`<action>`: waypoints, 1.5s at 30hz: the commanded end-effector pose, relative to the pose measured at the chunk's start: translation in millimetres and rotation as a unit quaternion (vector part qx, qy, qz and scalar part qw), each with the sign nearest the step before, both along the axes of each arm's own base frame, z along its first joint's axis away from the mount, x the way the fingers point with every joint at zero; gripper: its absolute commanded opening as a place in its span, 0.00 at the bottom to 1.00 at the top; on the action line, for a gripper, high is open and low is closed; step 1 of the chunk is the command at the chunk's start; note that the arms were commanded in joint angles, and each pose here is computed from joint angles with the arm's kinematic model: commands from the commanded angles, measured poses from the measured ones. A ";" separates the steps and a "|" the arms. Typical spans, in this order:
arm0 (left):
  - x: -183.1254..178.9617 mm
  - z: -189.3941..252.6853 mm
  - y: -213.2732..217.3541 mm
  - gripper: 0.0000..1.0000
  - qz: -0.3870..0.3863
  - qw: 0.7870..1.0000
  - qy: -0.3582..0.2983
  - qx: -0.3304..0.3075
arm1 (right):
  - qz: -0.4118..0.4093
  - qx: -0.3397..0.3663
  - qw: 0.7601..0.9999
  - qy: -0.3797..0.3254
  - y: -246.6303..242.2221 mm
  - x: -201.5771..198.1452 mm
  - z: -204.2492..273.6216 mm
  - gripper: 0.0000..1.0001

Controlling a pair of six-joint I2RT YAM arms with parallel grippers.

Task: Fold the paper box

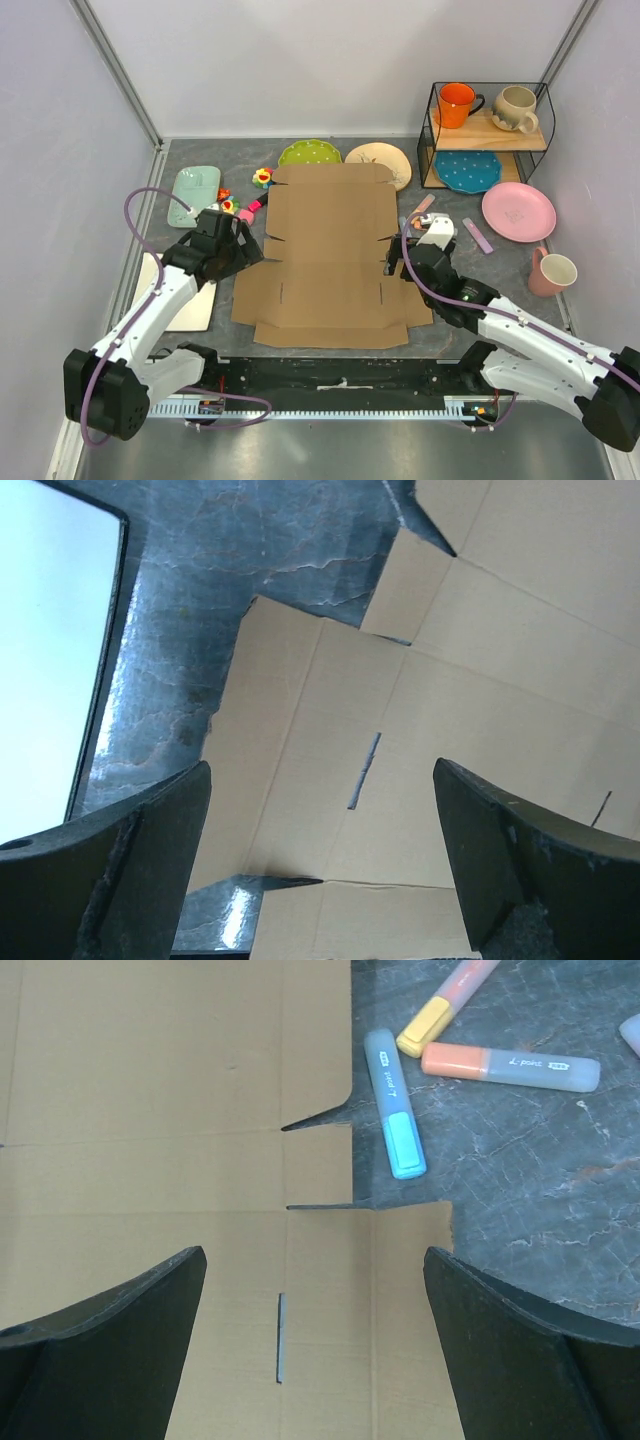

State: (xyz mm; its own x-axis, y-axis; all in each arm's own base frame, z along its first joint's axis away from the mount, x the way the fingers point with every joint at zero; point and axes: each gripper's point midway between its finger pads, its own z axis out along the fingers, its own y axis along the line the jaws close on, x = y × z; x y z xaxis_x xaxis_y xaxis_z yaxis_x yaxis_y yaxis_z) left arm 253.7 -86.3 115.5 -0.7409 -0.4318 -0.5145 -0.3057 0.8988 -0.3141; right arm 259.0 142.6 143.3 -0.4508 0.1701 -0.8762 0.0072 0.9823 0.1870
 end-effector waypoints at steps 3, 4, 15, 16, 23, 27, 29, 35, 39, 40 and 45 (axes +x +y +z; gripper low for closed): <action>-4.1 -1.2 22.4 1.00 0.018 1.000 -0.004 0.025 | 0.014 0.020 1.000 -0.011 13.9 6.5 10.3 0.98; -1.7 -1.9 27.2 1.00 0.024 0.999 -0.003 0.024 | 0.008 0.022 1.000 -0.007 11.9 7.3 7.8 0.98; 5.3 -38.2 22.0 0.94 0.001 0.998 0.056 -0.002 | 0.039 0.082 0.996 -0.017 20.0 2.3 25.3 0.98; 5.5 -41.5 23.6 0.93 0.004 0.998 0.059 -0.001 | 0.040 0.082 0.996 -0.017 19.4 1.7 25.2 0.98; 7.6 -59.5 24.4 0.88 0.003 0.997 0.082 -0.010 | 0.051 0.098 0.994 -0.026 20.5 -2.9 36.8 0.98; 6.4 -69.3 25.9 0.86 -0.002 0.995 0.103 -0.017 | 0.056 0.101 0.993 -0.032 20.7 -3.7 42.9 0.98; 6.4 -70.4 22.5 0.82 -0.011 0.994 0.103 -0.027 | 0.058 0.101 0.993 -0.035 20.3 -4.2 44.9 0.98; 5.3 -73.1 7.8 0.69 -0.042 0.994 0.076 -0.063 | 0.062 0.096 0.993 -0.033 20.0 -4.9 44.1 0.98; 2.7 -76.8 2.3 0.58 -0.055 0.992 0.080 -0.074 | 0.064 0.093 0.993 -0.032 19.9 -4.9 42.7 0.98; 1.9 -77.9 1.4 0.50 -0.057 0.992 0.082 -0.076 | 0.065 0.093 0.993 -0.033 19.7 -4.7 43.8 0.98; 2.8 -66.9 -0.8 0.14 -0.066 0.993 0.063 -0.078 | 0.068 0.097 0.992 -0.042 17.9 -6.4 54.6 0.98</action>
State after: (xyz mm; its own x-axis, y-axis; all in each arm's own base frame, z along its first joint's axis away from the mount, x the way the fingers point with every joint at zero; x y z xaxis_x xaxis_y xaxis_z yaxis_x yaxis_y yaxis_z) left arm 248.8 -80.5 32.9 -0.8575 -0.4266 -0.2877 -0.3102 0.8747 -0.3723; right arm 251.9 160.3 173.2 -0.4458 0.2619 -0.8560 -0.1198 0.9302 0.3470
